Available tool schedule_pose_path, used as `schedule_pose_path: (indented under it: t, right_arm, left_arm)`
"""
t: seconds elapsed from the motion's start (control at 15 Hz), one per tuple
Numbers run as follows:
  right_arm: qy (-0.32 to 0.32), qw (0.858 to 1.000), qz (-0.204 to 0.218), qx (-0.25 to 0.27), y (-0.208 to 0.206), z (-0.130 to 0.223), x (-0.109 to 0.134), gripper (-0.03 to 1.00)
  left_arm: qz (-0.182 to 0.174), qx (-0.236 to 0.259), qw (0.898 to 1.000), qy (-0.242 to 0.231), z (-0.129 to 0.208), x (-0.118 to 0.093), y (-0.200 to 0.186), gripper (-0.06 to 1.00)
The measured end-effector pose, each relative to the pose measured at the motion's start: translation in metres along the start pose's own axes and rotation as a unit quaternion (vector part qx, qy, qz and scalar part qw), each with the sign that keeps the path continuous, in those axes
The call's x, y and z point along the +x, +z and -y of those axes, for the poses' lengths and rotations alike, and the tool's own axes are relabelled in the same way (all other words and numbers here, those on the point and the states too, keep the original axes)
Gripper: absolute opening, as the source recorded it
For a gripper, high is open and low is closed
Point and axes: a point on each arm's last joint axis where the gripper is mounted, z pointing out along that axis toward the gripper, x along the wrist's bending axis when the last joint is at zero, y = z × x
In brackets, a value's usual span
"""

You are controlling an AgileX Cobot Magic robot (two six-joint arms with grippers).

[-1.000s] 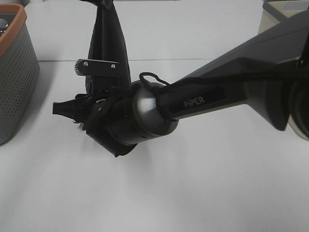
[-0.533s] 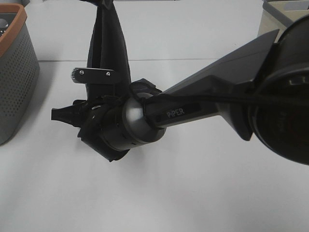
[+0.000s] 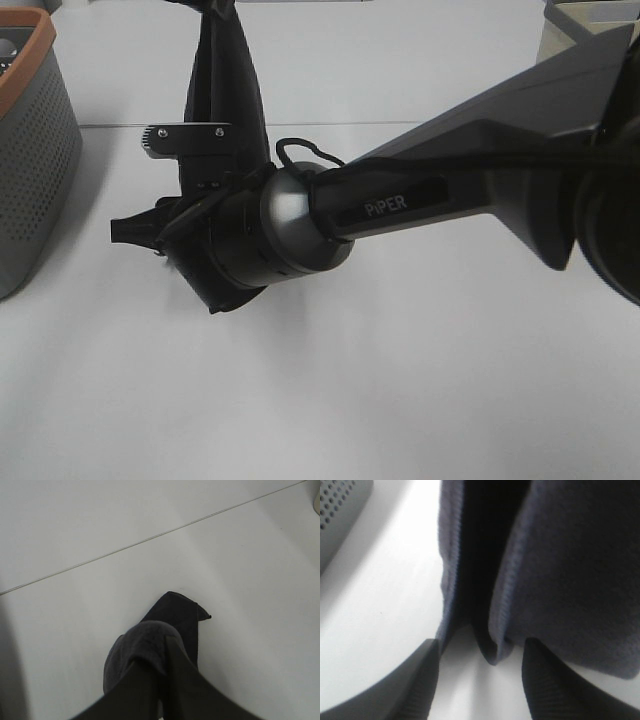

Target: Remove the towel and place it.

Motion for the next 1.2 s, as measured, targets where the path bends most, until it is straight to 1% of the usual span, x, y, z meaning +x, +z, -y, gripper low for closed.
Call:
schedule_pose_path:
  t: [0.07, 0.27, 0.67, 0.8, 0.93, 1.13, 1.2]
  right_arm:
    - [0.011, 1.0, 0.008, 0.012, 0.0, 0.002, -0.001, 0.52]
    - [0.004, 1.0, 0.011, 0.029, 0.0, 0.005, -0.002, 0.48]
    - [0.033, 0.999, 0.029, 0.02, 0.006, -0.001, -0.013, 0.41]
    - [0.04, 0.999, 0.027, 0.009, 0.007, -0.002, -0.013, 0.41]
    - [0.053, 0.998, 0.015, -0.009, 0.007, -0.005, -0.011, 0.41]
    - [0.067, 0.998, 0.009, -0.016, 0.014, 0.003, -0.009, 0.41]
    - [0.08, 0.997, 0.012, -0.009, 0.019, 0.012, -0.01, 0.41]
  left_arm:
    - [0.0, 0.0, 1.0, 0.0, 0.0, 0.0, 0.0, 0.0]
    - [0.0, 0.0, 1.0, 0.0, 0.0, 0.0, 0.0, 0.0]
    - [0.0, 0.0, 1.0, 0.0, 0.0, 0.0, 0.0, 0.0]
    - [0.0, 0.0, 1.0, 0.0, 0.0, 0.0, 0.0, 0.0]
    - [0.0, 0.0, 1.0, 0.0, 0.0, 0.0, 0.0, 0.0]
    - [0.0, 0.0, 1.0, 0.0, 0.0, 0.0, 0.0, 0.0]
    - [0.0, 0.0, 1.0, 0.0, 0.0, 0.0, 0.0, 0.0]
